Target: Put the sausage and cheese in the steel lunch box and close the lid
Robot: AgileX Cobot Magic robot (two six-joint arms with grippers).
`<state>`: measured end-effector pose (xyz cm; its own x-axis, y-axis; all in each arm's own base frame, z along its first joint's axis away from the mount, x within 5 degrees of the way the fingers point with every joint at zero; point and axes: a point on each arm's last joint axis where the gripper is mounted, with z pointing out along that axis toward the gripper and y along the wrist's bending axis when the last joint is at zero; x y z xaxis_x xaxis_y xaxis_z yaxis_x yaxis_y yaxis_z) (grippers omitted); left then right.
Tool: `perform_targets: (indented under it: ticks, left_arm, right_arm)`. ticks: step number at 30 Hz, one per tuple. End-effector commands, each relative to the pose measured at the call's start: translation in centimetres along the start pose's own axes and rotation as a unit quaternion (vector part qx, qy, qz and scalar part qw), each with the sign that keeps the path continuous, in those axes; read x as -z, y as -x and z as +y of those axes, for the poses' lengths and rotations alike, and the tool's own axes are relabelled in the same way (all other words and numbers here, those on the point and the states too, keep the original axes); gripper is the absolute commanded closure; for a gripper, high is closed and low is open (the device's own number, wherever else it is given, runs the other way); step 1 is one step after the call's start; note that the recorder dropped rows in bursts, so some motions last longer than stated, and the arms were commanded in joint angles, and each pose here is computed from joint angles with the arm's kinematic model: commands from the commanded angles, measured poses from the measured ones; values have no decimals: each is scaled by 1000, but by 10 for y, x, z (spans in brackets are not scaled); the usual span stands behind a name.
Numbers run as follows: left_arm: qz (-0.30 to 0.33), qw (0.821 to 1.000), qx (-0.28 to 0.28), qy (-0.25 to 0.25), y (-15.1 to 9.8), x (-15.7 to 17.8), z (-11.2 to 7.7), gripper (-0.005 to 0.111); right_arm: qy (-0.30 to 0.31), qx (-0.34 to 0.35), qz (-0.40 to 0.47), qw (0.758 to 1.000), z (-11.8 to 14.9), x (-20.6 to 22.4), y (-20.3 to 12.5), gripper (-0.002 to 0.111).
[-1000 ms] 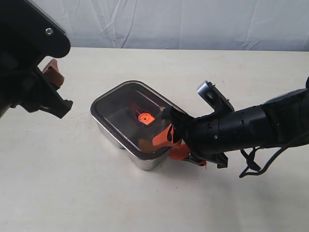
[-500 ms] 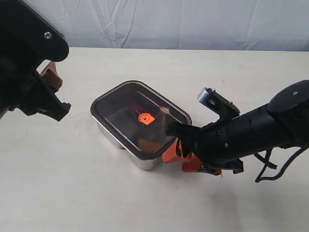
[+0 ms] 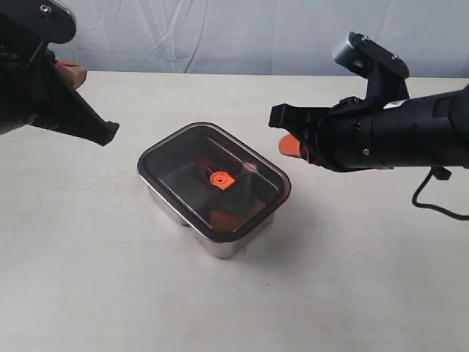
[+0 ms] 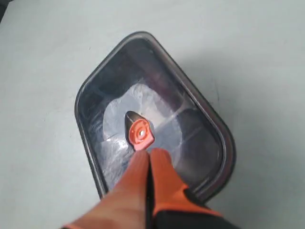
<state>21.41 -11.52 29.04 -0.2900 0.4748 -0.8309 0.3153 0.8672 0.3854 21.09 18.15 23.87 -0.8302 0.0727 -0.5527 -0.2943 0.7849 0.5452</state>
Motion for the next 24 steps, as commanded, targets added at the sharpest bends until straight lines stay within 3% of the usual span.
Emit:
perform_targets:
  ticks: [1,4,6,11,16,24]
  left_arm:
    - [22,996,76,-43,-18,-31,16,107]
    - [12,979,122,-160,-29,-54,13,107]
    - [25,968,151,-199,-39,-70,12,107]
    - [55,962,174,-201,-51,-90,14,107]
    - [69,959,179,-209,-56,-100,10,107]
    - [59,959,178,-211,-51,-103,11,107]
  right_arm:
    - [-35,33,-39,998,-6,-20,18,109]
    - [-51,27,-19,998,-12,-44,19,109]
    - [-57,24,1,998,-16,-54,15,109]
    - [-63,27,0,998,-19,-57,15,109]
    - [-84,6,-5,996,-39,-56,24,109]
    - [-96,-18,65,993,-61,-66,15,109]
